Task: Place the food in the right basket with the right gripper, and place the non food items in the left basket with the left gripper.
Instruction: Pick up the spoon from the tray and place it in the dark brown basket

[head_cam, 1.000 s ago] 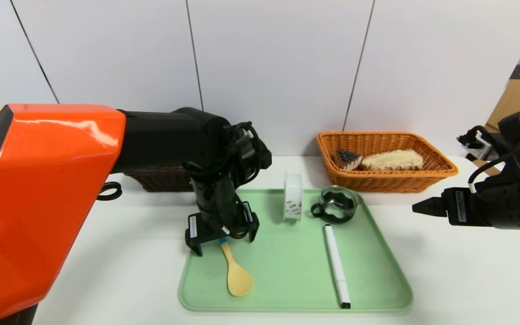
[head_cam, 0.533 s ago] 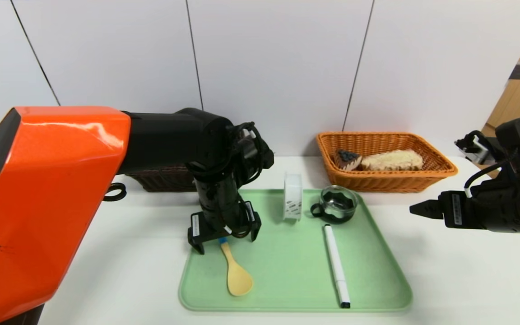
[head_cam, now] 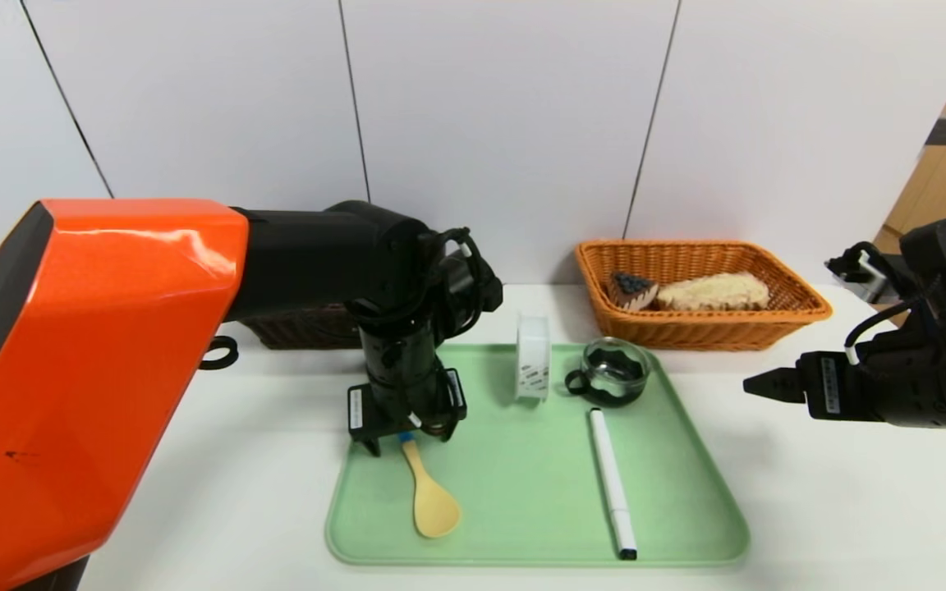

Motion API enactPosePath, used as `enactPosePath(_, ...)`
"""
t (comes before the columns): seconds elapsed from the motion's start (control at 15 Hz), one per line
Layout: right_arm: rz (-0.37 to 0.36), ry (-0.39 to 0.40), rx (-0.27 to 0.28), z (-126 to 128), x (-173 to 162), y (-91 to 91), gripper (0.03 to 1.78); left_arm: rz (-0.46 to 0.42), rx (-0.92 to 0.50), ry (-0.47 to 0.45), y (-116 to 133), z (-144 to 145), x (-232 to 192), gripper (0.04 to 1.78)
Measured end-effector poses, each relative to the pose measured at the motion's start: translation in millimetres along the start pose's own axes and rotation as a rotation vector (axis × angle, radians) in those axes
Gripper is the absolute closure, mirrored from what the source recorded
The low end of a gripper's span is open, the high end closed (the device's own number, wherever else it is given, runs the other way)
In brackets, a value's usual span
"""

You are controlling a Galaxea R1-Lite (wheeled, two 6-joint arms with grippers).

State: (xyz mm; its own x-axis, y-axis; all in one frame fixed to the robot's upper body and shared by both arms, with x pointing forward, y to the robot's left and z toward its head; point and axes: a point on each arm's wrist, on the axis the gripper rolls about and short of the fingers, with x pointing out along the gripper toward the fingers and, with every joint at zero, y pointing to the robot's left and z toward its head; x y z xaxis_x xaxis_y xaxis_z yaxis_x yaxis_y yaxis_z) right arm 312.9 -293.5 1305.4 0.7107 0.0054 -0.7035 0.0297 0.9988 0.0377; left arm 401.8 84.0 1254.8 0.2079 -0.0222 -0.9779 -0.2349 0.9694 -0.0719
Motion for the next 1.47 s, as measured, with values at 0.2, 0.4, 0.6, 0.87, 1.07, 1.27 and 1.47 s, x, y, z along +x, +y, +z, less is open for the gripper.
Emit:
enactPosePath(0.2, 0.002, 0.004, 0.0, -1, 0, -0.2, 0.11, -0.001, 0.005, 0.001, -1, -1, 0, 0.96)
enactPosePath(0.4, 0.004, 0.005, 0.0, -2, 0, -0.1, 0.11, -0.004, 0.007, 0.004, -2, -3, 1, 1.68)
enactPosePath(0.6, 0.015, 0.015, -0.002, -4, 1, -0.2, 0.11, -0.006, 0.008, 0.002, -2, -3, -1, 1.68)
enactPosePath(0.87, 0.014, 0.022, -0.003, -7, 1, -0.8, 0.11, -0.064, 0.007, -0.035, -4, -1, -17, 1.68)
enactPosePath(1.07, 0.013, 0.024, -0.003, -9, 1, -1.2, 0.11, -0.223, 0.033, -0.072, -3, -3, -53, 1.68)
enactPosePath(1.27, 0.012, 0.029, 0.001, -11, 2, -1.5, 0.11, -0.458, 0.068, -0.044, 9, -11, -105, 1.68)
enactPosePath(1.47, 0.009, 0.036, 0.0, -13, 2, -1.8, 0.11, -0.697, 0.069, -0.185, 27, -11, -164, 1.68)
